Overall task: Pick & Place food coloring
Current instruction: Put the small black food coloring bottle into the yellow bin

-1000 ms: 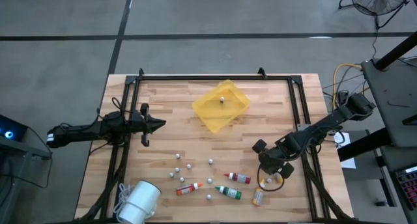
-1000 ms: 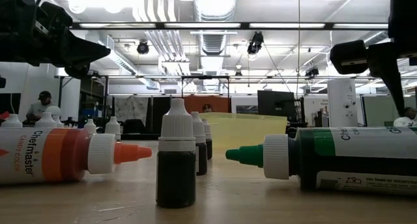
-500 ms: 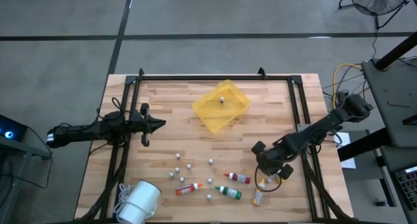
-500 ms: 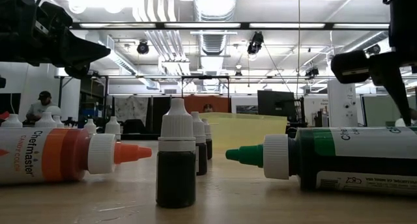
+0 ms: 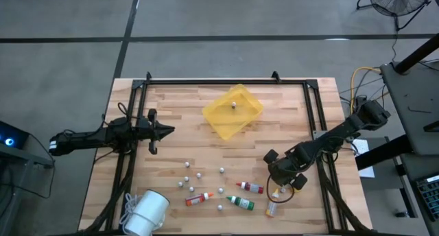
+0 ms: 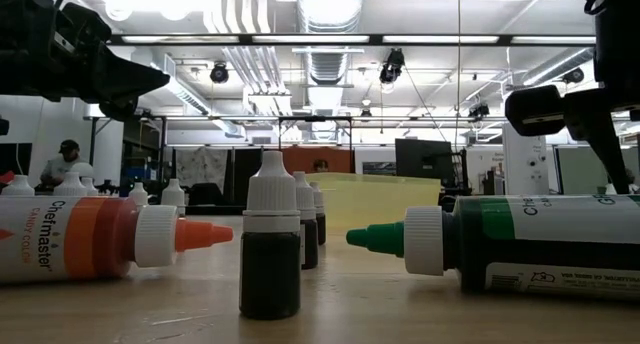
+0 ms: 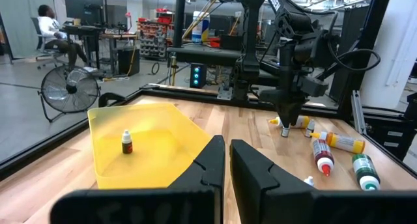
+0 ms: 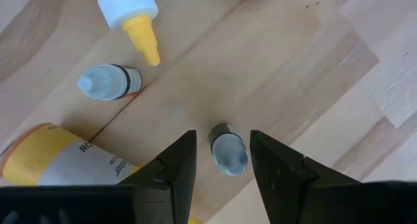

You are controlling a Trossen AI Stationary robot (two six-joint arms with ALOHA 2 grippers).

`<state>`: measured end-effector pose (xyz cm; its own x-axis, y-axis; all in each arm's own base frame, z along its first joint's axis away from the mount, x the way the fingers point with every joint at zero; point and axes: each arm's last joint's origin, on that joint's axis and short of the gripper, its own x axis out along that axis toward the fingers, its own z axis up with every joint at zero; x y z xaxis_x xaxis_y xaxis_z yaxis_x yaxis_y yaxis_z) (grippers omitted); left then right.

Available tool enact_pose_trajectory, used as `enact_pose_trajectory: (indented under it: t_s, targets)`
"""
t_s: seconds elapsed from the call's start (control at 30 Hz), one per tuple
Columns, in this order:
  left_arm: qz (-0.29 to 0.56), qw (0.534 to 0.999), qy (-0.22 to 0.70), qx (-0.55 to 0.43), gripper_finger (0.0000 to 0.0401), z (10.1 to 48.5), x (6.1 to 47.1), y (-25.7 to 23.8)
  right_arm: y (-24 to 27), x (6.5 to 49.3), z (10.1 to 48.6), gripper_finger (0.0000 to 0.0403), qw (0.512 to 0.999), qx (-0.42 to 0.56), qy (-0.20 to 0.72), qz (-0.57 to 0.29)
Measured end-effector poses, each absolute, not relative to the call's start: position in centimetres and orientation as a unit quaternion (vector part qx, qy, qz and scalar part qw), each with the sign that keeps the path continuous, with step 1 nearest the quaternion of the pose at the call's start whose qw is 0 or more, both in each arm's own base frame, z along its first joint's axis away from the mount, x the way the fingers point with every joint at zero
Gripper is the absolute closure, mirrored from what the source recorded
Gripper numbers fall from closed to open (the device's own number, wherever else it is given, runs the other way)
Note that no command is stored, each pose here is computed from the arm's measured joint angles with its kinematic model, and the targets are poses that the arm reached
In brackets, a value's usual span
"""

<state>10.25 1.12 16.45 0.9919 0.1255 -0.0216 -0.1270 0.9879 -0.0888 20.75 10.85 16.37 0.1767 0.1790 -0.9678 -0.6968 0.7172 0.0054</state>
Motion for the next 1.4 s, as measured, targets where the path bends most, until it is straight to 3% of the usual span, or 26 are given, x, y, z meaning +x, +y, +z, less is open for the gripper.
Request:
enact_pose_trajectory:
  t_s: [0.3, 0.67, 0.87, 1.4]
  targets:
    - [0.063, 0.997, 0.008, -0.045, 0.0401, 16.4, 10.3, 1.1, 10.8, 20.6, 16.2, 0.0278, 0.731, -0.228, 0.569, 0.299]
    - [0.064, 0.997, 0.008, -0.045, 0.0401, 16.5, 10.3, 1.1, 10.8, 20.7, 16.2, 0.0355, 0.732, -0.229, 0.567, 0.3]
    - [0.064, 0.997, 0.008, -0.045, 0.0401, 16.4, 10.3, 1.1, 10.8, 20.8, 16.7, 0.0352, 0.736, -0.226, 0.564, 0.298]
    - [0.063, 0.997, 0.008, -0.045, 0.0401, 16.4, 10.3, 1.1, 8.9, 22.9, 26.2, 0.0353, 0.769, -0.195, 0.552, 0.257]
